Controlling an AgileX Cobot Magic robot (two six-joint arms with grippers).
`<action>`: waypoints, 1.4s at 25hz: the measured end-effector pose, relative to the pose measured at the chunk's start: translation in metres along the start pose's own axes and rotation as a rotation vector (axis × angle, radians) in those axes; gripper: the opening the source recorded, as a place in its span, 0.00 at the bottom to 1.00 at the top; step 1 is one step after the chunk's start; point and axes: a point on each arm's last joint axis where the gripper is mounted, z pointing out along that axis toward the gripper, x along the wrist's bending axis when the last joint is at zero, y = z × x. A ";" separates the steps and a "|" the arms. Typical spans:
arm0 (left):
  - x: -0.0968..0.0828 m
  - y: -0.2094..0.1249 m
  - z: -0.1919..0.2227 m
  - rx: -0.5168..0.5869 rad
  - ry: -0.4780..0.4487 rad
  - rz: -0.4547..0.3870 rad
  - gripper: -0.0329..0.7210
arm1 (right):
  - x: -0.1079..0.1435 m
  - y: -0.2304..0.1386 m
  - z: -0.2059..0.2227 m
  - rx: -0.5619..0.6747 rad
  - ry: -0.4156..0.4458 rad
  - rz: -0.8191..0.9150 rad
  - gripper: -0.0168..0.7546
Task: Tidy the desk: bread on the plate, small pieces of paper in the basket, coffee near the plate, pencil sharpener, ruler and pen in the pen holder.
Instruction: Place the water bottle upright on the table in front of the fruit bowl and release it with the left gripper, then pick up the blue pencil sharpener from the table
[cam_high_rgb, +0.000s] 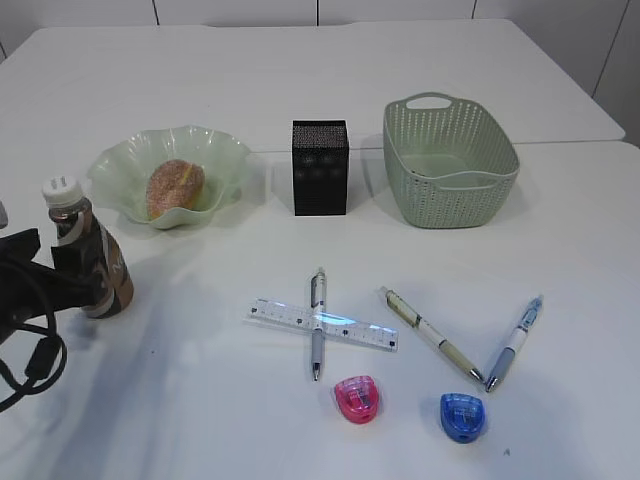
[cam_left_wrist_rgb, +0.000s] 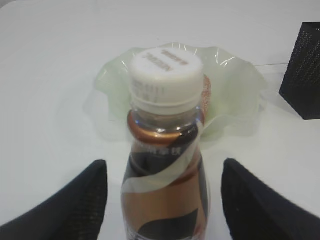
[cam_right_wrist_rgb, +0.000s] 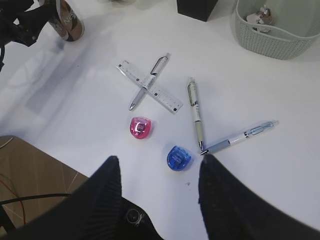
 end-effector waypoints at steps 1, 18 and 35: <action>0.000 0.002 -0.003 -0.006 -0.002 -0.002 0.72 | 0.000 0.000 0.000 0.000 0.000 0.000 0.55; -0.009 0.069 -0.023 -0.223 -0.118 -0.028 0.72 | 0.000 0.000 0.000 -0.001 0.005 0.000 0.55; -0.053 0.143 0.026 0.004 -0.308 0.188 0.72 | 0.001 0.000 0.000 -0.003 0.010 -0.005 0.55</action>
